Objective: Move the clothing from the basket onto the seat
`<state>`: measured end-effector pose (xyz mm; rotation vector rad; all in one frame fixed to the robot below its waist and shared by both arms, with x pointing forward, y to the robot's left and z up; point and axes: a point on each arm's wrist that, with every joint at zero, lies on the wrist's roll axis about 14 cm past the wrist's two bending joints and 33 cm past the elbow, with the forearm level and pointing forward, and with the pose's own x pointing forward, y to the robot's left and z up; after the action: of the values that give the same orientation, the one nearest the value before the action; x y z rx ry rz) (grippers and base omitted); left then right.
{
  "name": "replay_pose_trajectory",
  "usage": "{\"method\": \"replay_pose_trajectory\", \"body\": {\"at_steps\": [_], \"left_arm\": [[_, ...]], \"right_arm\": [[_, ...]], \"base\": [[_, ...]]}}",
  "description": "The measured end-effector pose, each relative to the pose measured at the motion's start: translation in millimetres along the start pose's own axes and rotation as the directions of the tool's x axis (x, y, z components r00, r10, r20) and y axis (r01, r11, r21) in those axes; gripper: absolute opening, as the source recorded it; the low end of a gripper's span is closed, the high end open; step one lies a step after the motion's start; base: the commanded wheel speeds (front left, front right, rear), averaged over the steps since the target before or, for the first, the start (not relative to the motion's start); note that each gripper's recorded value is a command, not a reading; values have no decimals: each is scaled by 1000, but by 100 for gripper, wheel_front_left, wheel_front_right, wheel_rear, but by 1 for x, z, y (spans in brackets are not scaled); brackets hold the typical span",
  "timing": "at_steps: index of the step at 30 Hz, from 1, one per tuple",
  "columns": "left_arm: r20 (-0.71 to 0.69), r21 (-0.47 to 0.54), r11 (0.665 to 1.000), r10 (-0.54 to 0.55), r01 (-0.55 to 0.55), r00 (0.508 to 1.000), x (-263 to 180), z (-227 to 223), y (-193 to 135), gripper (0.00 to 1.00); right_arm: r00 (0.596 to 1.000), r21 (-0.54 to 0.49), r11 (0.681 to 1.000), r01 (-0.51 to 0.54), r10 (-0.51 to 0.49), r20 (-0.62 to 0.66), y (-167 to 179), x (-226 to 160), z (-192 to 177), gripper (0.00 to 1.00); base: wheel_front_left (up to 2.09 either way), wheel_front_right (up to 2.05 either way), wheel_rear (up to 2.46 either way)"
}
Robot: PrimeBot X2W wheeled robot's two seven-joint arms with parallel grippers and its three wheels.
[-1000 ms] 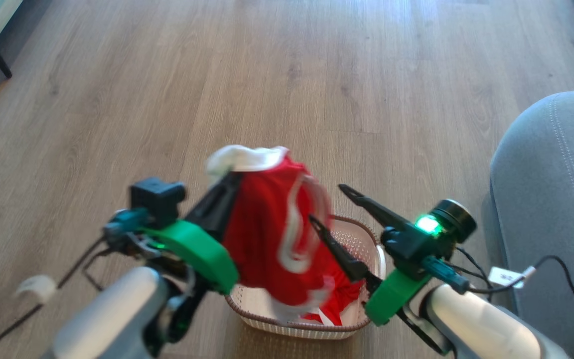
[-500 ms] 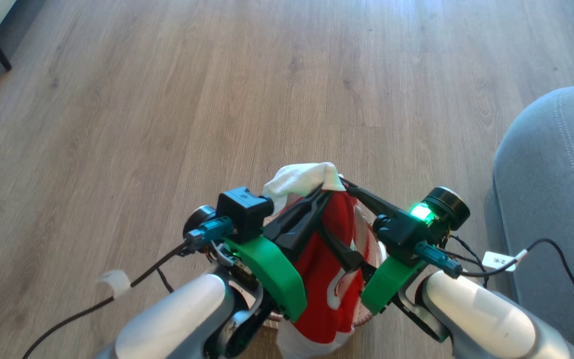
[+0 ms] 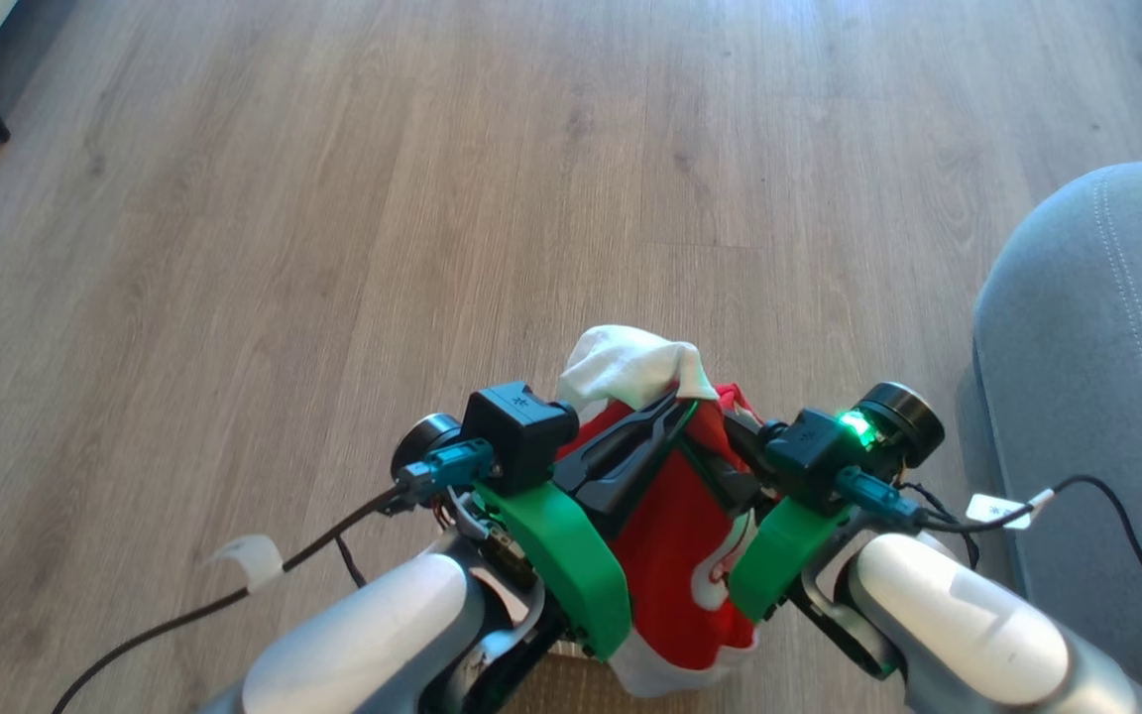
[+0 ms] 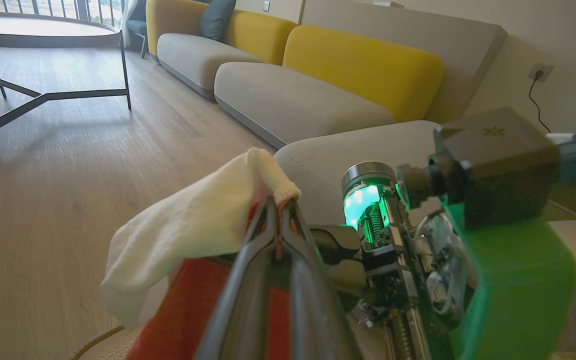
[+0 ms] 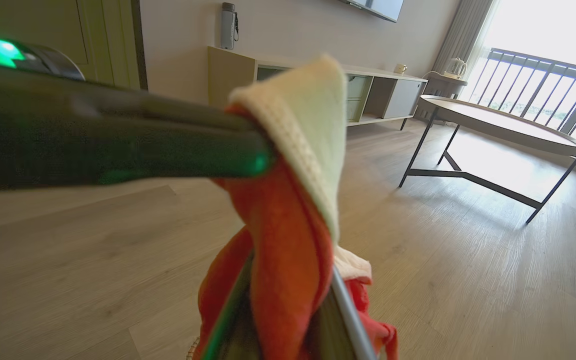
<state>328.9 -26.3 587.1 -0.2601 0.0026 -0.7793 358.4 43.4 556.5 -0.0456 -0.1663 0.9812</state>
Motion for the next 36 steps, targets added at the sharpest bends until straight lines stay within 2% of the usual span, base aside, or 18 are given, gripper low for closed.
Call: {"method": "replay_pose_trajectory", "body": {"at_steps": [1,3,11,17,27,36], "left_arm": [[-1,-1,1000,-1,1,1000,0,0,0,42],[-1,-3,1000,-4,4,1000,2,-1,0,100],[-4,-15,999,-37,37,999,12,-10,-4,100],[-20,-29,995,-97,97,995,26,-22,-14,100],[-70,-84,970,-235,229,969,50,-50,-42,100],[-89,-123,941,-326,315,941,61,-64,-64,100]], "right_arm": [[1000,4,1000,5,-5,0,-1,0,0,0],[1000,10,1000,19,-20,1,-6,-2,0,0],[990,-18,991,136,-136,-19,-46,-28,1,0],[964,-39,963,266,-266,-13,-81,-61,10,0],[875,-91,873,479,-484,-33,-124,-131,18,0],[801,-113,799,591,-598,-37,-138,-172,26,0]], "base": [[0,0,0],[0,0,0],[0,0,0],[0,0,0],[0,0,0],[0,0,0]]}}
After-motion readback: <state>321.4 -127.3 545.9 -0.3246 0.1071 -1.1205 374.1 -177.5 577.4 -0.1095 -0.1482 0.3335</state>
